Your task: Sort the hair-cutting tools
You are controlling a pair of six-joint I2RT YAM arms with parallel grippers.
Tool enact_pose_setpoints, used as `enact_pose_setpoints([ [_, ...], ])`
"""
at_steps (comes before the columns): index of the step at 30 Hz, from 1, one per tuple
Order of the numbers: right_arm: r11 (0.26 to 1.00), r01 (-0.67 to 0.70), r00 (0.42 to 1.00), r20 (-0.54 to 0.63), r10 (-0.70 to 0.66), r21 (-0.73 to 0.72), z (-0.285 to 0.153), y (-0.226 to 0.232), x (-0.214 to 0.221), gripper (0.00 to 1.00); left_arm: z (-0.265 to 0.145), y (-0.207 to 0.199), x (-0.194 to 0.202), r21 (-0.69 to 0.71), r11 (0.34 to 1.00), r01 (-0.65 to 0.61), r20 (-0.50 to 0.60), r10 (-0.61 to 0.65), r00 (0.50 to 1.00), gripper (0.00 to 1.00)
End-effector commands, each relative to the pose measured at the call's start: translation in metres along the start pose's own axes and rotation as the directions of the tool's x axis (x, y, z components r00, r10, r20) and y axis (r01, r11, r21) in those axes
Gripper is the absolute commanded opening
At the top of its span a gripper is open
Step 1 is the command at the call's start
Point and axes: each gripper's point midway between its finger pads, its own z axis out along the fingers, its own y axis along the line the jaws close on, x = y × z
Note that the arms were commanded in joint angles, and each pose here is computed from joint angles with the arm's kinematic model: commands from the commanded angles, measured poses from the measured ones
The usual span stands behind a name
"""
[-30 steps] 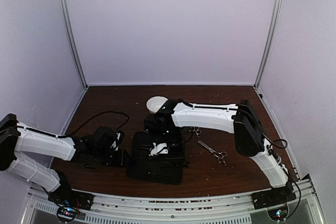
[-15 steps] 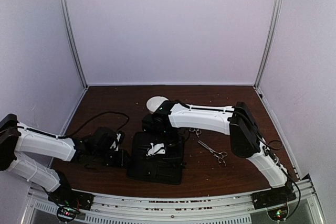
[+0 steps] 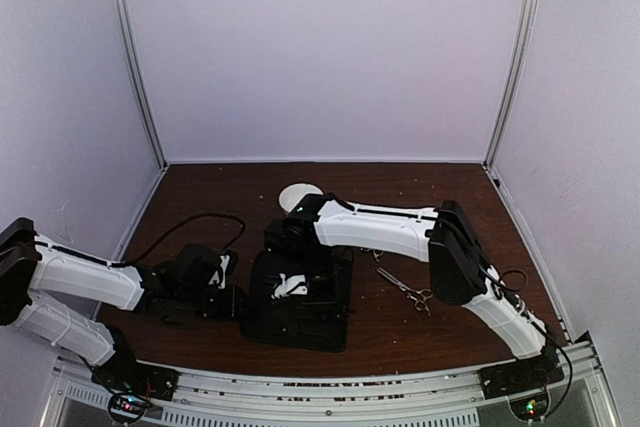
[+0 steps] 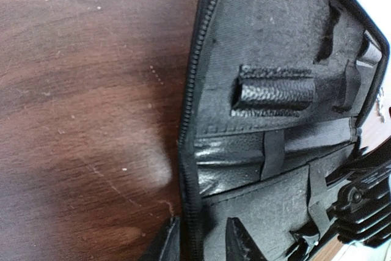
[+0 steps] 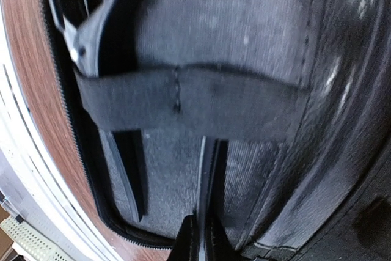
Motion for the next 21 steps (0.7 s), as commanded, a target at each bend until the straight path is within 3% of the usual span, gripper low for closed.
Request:
enact_pose_setpoints([
  [1, 1.0, -0.008, 0.999, 0.031, 0.008, 0.014, 0.017, -0.006, -0.02, 0.0, 0.001, -0.001, 0.002, 0.026, 0.999, 0.018, 0.002, -0.018, 1.0, 0.3],
  [21, 1.0, 0.005, 0.992, 0.127, -0.003, -0.014, 0.029, -0.01, -0.052, 0.0, -0.005, 0.005, 0.004, 0.028, 0.999, 0.026, 0.024, -0.027, 0.999, 0.29],
])
